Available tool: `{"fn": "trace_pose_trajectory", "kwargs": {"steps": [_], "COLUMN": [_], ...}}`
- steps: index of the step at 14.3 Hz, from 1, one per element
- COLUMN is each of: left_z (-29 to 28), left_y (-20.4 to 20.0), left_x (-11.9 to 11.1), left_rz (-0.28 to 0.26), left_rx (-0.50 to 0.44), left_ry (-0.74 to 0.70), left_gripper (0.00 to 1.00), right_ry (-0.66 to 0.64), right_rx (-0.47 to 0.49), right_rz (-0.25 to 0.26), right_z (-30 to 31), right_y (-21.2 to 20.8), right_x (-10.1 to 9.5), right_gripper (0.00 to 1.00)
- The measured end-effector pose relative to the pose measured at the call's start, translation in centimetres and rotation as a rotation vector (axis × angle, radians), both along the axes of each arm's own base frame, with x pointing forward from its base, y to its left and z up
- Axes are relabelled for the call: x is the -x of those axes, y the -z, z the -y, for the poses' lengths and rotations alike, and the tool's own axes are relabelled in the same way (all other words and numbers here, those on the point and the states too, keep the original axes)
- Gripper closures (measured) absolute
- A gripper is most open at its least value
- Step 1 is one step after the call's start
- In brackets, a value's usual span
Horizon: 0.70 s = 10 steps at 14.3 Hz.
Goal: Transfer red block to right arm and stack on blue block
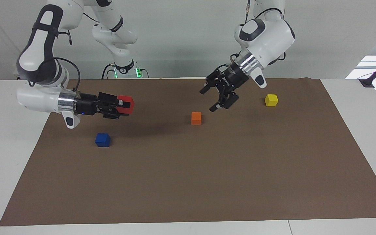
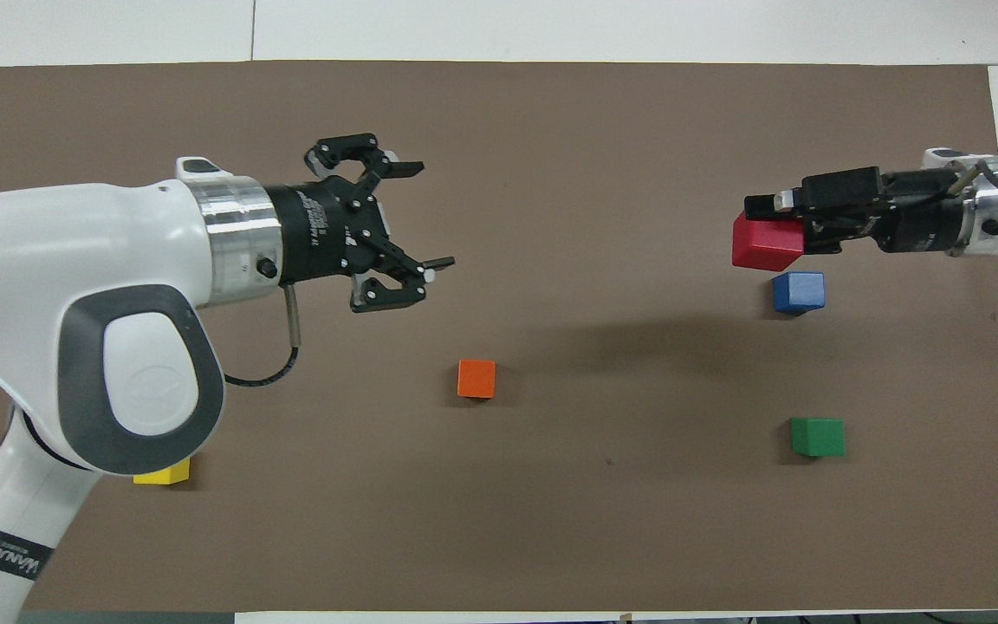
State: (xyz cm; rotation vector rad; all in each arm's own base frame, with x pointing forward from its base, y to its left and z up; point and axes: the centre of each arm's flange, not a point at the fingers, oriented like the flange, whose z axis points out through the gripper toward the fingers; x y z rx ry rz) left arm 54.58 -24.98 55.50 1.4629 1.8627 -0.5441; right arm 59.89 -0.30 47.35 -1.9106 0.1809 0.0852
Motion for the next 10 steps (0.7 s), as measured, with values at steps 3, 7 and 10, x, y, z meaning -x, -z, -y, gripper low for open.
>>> {"fn": "trace_pose_trajectory", "kwargs": {"steps": [3,7,10], "left_z": [-6.0,-11.7,-18.2], "left_y": [0.7,2.4,4.5], "left_x": [-2.1,-3.2,-3.5], "left_rz": [0.069,0.215,0.308], "left_rx": [-0.188,-0.365,-0.589], "left_ry": [-0.018,0.193,0.521], "left_gripper": [0.00,0.00,0.00], "right_ry": [0.000,-0.002,-0.020], "right_rx": [0.330,0.742,0.959], "right_rz": [-0.047,-0.117,-0.138], "right_z": [2.3,3.3,1.3], "right_y": [-2.4,0.3,1.8], "right_x": [-0.4,-0.9,-1.5], "right_gripper": [0.40,0.40,0.40]}}
